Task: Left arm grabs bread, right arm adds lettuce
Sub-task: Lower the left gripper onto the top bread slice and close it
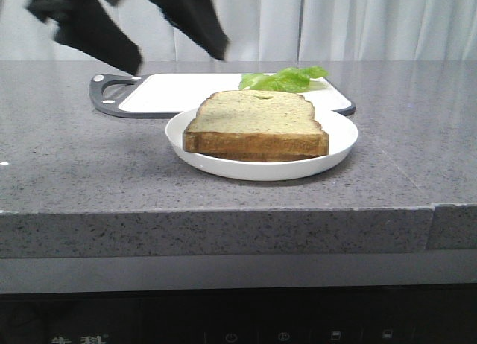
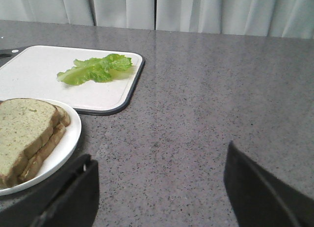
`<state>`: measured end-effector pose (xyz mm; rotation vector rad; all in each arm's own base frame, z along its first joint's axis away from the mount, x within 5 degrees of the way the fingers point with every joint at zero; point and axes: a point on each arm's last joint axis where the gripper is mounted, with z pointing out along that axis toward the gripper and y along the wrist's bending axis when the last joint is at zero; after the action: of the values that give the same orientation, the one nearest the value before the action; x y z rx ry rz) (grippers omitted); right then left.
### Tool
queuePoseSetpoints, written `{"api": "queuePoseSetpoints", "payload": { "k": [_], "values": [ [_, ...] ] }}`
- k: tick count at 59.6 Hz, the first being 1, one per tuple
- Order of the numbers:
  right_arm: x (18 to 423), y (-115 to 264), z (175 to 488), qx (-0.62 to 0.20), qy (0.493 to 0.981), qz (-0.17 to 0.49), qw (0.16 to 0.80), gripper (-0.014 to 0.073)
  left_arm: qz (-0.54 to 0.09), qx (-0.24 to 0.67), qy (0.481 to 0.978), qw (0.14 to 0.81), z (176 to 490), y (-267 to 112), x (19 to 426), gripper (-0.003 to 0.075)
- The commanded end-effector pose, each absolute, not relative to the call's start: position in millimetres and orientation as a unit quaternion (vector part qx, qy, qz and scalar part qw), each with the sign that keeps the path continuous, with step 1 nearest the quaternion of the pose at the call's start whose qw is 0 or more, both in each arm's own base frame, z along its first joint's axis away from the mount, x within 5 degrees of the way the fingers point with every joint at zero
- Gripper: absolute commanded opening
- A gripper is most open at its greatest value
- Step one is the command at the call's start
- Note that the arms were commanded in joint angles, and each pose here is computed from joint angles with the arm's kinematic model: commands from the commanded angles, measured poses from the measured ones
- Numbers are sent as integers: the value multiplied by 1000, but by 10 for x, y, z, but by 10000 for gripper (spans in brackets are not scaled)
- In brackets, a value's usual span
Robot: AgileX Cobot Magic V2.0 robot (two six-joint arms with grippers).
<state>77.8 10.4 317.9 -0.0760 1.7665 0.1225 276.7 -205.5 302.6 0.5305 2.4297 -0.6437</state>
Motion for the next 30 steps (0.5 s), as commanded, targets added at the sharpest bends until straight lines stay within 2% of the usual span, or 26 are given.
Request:
{"api": "queuePoseSetpoints", "payload": {
  "k": [1,22,27,30],
  "values": [
    [794,94,3351,-29,739,49,671,547,-262,203,893,304,3206,-2197,2828,638],
    [794,93,3352,-29,739,49,672,547,-252,208,906,270,2959,-2368,3023,631],
    [794,93,3352,-29,739,49,672,547,-252,208,906,269,2952,-2370,3026,573],
    [794,93,3352,-29,739,49,672,547,-252,208,906,269,2952,-2370,3026,510]
  ]
}}
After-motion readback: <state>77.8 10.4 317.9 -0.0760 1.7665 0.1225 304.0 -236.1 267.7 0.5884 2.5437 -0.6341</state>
